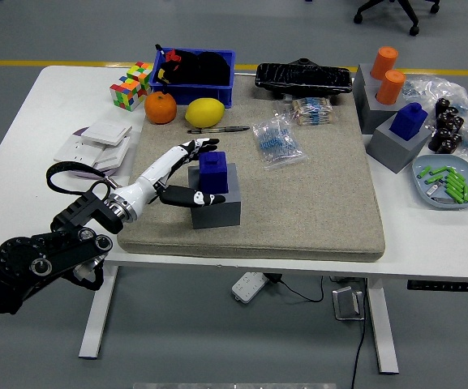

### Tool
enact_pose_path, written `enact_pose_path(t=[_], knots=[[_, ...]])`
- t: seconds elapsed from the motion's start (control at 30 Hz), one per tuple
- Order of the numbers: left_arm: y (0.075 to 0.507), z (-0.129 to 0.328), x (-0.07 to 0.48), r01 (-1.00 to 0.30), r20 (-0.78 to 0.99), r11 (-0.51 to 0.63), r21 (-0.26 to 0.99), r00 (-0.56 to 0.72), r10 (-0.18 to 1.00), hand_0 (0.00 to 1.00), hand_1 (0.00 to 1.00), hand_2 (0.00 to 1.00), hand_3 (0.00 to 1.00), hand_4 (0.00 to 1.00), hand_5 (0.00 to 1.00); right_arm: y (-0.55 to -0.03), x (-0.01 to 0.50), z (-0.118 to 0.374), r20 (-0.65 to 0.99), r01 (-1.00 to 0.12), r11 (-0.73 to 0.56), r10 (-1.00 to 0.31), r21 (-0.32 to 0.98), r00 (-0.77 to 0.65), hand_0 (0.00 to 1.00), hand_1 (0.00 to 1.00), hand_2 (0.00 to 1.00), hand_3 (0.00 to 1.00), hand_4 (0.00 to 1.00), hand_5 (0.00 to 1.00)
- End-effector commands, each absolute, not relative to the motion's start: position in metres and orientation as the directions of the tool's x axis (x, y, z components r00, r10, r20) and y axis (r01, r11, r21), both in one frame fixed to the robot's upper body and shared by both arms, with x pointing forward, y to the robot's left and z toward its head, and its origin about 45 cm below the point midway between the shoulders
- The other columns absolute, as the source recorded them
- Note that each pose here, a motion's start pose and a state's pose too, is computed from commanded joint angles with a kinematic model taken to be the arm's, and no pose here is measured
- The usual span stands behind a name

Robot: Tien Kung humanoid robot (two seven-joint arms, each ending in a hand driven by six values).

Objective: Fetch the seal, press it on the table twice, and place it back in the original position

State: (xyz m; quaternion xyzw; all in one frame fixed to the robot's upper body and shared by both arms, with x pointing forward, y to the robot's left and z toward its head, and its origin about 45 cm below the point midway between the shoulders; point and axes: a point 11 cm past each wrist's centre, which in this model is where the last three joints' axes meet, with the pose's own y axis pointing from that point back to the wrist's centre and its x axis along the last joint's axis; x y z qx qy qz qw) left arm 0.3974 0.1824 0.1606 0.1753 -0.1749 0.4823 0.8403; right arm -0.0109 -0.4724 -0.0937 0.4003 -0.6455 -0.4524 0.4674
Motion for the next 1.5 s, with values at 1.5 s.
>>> enact_pose_path(t=[1.5], knots=[[0.1802, 0.1548, 0.4, -0.892, 0.393, 0.441, 0.098, 0.442, 0.806, 0.679, 0.63, 0.575, 0.67, 0.732, 0.002, -0.4702, -0.011, -0.0946, 0.235, -0.094, 0.266, -0.938, 0.959, -0.253, 0.737, 0.685, 0.654, 0.622, 0.727, 0.516]])
